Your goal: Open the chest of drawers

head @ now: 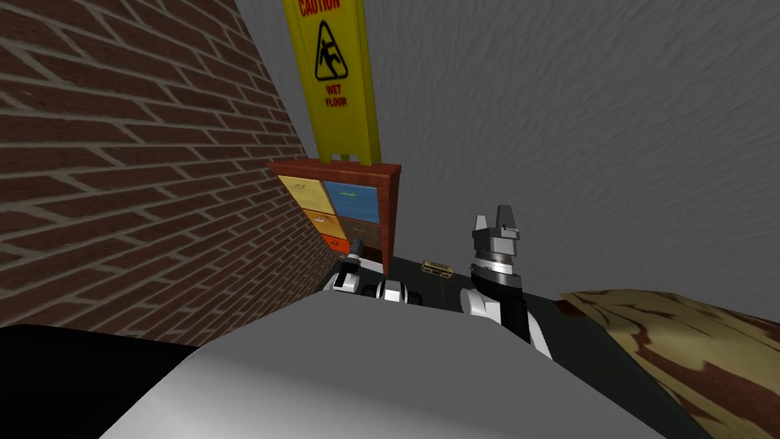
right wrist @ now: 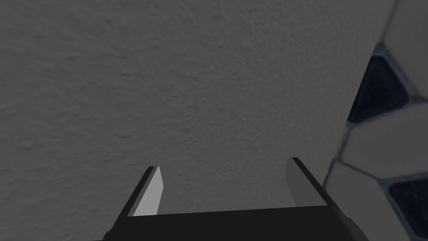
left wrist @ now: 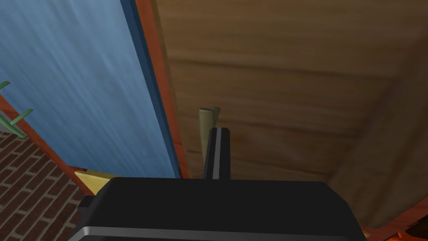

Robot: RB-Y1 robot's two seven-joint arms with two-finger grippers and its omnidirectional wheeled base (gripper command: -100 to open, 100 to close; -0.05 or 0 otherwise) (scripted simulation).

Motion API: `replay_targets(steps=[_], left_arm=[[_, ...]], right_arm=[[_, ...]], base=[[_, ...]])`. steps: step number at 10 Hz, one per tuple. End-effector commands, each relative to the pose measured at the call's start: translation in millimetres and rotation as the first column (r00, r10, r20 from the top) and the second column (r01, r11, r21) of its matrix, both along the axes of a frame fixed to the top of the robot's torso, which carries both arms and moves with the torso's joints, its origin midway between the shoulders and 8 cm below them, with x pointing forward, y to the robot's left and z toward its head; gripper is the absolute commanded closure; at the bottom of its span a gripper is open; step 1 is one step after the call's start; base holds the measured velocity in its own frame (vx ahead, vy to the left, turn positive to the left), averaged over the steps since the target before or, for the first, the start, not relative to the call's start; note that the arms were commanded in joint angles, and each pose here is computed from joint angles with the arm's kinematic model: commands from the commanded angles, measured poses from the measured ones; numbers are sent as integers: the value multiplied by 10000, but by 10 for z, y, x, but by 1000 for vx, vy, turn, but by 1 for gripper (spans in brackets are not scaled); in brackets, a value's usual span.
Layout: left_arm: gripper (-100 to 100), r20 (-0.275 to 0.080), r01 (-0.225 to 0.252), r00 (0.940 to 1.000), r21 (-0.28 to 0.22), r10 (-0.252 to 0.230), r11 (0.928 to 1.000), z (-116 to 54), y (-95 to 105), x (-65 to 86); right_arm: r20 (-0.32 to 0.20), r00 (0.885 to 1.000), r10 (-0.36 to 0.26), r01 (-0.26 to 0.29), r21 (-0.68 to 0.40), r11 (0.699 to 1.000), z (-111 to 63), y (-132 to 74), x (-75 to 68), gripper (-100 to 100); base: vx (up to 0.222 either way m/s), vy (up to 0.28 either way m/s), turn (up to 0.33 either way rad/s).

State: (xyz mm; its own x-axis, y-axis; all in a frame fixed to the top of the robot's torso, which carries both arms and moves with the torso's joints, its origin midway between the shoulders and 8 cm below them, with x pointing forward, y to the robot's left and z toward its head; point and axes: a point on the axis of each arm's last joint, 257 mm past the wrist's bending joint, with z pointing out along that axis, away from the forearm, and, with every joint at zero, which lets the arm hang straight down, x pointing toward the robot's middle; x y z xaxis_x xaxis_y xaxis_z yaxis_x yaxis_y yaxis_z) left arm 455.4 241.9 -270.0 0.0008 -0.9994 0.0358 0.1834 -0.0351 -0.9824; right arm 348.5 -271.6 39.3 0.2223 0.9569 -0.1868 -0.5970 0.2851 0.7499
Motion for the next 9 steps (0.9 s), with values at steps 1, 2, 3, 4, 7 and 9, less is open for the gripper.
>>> replay_targets(steps=[1, 2, 3, 4, 7, 9], left_arm=[[100, 18, 48, 10000, -3, -48, 10000, 49, -6, -2], [100, 32, 69, 10000, -1, -69, 10000, 72, -7, -3], [100, 32, 57, 10000, -2, -57, 10000, 59, -10, 0], [-100, 14, 132, 9999, 346, -133, 9993, 70, 79, -2], [-100, -37, 165, 9999, 548, -163, 9984, 125, 159, 74], [-100, -156, 64, 9999, 88, -63, 9999, 95, 61, 123]], right_arm=[[0, 10000, 0, 0, 0, 10000, 0, 0, 0, 0], [0, 10000, 0, 0, 0, 10000, 0, 0, 0, 0], [0, 10000, 0, 0, -1, 10000, 0, 0, 0, 0], [-2, 10000, 0, 0, 0, 10000, -1, 0, 0, 0], [-3, 10000, -2, 2, -1, 10000, -1, -1, -1, 0], [-4, 10000, -2, 2, -1, 10000, -1, -1, -1, 0]], base=[[-175, 25, 12], [-193, 52, 17], [-93, 29, -1], [-12, 4, -4], [95, -11, -7], [153, -28, -6]])
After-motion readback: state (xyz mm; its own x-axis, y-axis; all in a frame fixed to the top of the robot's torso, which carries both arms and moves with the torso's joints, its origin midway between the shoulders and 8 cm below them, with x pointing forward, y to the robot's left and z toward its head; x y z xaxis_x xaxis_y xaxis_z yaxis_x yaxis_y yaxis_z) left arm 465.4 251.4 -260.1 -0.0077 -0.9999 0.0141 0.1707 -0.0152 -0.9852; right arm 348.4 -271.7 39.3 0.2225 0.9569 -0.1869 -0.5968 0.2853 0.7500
